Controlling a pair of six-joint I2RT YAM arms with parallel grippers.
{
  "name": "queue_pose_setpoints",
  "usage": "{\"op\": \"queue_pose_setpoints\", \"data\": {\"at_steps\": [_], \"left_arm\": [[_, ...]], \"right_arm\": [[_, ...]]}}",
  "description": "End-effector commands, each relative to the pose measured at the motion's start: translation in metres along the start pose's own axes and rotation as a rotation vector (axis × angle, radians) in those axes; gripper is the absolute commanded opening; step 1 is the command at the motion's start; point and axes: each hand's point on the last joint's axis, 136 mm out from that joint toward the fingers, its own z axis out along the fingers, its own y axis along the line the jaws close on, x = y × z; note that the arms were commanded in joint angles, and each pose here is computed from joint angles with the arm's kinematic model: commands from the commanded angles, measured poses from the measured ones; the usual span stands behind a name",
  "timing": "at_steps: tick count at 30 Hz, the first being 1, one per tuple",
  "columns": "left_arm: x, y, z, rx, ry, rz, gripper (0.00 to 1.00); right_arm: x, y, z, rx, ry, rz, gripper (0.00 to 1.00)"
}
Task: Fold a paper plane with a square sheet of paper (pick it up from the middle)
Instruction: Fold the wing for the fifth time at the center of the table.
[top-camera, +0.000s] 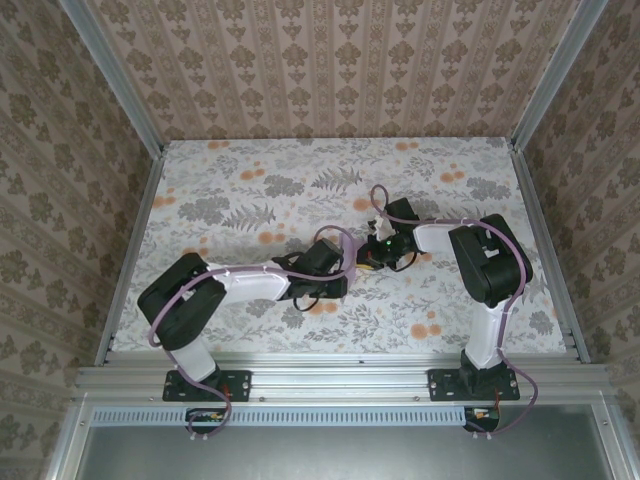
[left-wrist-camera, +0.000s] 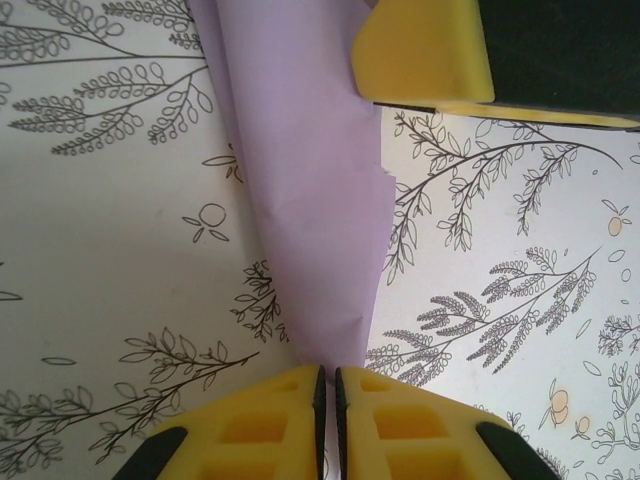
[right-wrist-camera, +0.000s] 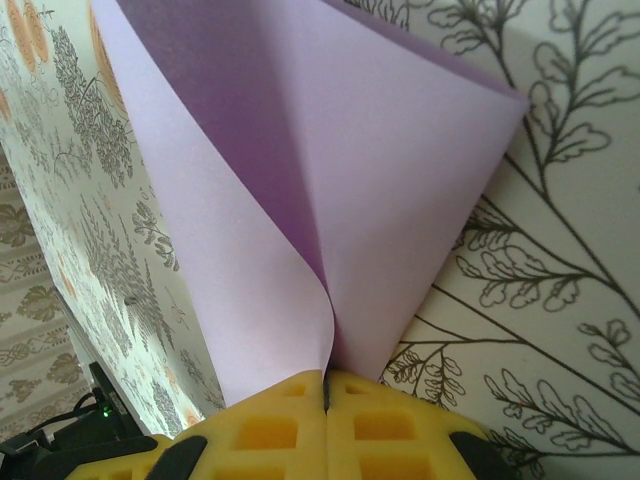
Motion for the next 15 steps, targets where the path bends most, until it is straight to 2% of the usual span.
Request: {"op": "queue_pose_setpoints", "data": {"at_steps": [1, 15], "left_arm": [[0.0026, -0.0055, 0.0071, 0.014, 0.014, -0.005, 0.13], [0.0083, -0.0091, 0.0133, -0.012, 0.042, 0.036, 0.13]], "right_arm": [[0.0254, -0.0635, 0.0177, 0.199, 0.048, 0.102, 0.0], [0.0262, -0.0677, 0.0184, 0.202, 0.045, 0.111, 0.0]]}}
